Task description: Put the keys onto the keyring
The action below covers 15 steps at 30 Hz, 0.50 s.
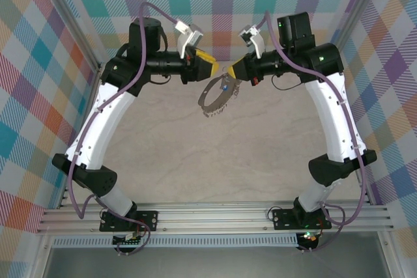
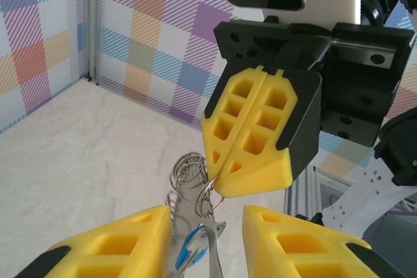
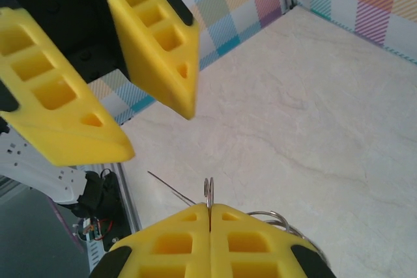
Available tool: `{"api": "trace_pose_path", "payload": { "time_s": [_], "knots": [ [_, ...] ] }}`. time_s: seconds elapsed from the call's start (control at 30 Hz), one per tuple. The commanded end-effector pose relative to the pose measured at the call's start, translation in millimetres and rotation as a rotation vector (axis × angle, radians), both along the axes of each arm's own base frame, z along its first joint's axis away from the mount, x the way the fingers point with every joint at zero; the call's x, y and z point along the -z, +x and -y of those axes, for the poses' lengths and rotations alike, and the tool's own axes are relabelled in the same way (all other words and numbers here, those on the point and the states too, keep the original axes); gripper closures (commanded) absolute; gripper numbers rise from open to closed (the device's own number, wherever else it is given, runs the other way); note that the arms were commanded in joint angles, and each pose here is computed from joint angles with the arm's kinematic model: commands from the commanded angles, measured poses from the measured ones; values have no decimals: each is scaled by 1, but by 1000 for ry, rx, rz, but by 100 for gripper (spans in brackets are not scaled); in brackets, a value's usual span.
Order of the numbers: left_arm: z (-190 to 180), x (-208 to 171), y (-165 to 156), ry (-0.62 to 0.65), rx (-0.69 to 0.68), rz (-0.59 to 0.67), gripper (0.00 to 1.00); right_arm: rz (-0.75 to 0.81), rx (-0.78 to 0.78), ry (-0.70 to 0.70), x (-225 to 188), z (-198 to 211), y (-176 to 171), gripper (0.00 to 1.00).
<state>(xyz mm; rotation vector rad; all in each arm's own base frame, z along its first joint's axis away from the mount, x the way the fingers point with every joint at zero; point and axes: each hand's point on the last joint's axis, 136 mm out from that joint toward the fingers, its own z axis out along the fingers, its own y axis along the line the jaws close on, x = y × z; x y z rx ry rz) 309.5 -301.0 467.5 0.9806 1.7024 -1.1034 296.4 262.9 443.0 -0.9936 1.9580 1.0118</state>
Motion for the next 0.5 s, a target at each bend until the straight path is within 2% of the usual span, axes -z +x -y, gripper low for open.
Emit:
{"api": "trace_pose_path", "payload": {
  "time_s": [0.0,0.47],
  "knots": [
    [2,0,1,-12,32,-6,66,43,-59,55,-20,-4,-12,100],
    [15,2,0,-48,91,-48,66,49,-77,96,-29,-8,-12,100]
  ]
}}
